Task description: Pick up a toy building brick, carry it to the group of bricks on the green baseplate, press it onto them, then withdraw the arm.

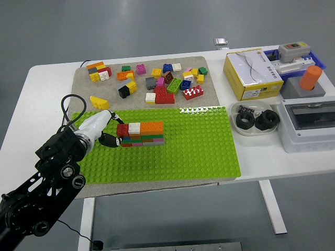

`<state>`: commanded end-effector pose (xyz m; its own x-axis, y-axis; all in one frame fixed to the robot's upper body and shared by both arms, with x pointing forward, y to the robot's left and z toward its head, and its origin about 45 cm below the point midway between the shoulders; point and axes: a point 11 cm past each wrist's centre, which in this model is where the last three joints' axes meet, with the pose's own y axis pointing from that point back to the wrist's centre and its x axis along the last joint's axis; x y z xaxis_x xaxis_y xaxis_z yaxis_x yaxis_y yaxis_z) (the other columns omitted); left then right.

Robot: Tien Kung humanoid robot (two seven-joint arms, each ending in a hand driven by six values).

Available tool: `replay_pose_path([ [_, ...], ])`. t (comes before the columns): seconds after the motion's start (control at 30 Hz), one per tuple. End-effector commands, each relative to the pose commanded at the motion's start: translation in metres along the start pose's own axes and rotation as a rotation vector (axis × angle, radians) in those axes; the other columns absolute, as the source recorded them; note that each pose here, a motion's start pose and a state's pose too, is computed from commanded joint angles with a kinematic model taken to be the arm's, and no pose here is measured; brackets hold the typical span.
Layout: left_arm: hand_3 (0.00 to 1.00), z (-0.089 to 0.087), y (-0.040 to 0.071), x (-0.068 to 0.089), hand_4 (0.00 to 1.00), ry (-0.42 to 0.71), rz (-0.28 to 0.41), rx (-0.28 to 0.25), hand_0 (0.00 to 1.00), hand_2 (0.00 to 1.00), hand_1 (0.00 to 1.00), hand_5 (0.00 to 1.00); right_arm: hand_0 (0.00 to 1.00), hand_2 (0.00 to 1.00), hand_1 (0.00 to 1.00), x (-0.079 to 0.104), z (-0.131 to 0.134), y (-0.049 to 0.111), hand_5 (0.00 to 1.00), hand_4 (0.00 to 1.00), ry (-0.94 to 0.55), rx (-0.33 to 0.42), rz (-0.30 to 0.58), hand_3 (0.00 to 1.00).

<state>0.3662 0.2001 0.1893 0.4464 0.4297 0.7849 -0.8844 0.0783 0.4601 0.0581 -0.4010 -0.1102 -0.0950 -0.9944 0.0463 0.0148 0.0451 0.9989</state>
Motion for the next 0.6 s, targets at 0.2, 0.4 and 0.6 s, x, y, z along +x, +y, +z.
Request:
replay_pose_path([
  [0.2,0.54,-0.0007,0.0001,-0.0008,0.414,0.0,-0.002,0.001,0.932,0.877,0.916,0.002,0.733,0.731,0.675,0.0,0.0015,-0.0002,0.998,0.635,0.0,-0.003,0.0,0.842],
  [0.4,0.554,-0.0013,0.0001,-0.0015,0.422,-0.002,-0.007,0.003,0.933,0.883,0.92,0.002,0.733,0.732,0.676,0.0001,0.0019,-0.0003,0.998,0.636,-0.001,-0.003,-0.001,0.841],
  [0.6,0.573,-0.0013,-0.0004,-0.0021,0.438,-0.003,-0.009,0.003,0.936,0.892,0.926,0.002,0.733,0.731,0.676,0.0002,0.0018,-0.0002,0.998,0.635,-0.001,-0.002,-0.001,0.84],
])
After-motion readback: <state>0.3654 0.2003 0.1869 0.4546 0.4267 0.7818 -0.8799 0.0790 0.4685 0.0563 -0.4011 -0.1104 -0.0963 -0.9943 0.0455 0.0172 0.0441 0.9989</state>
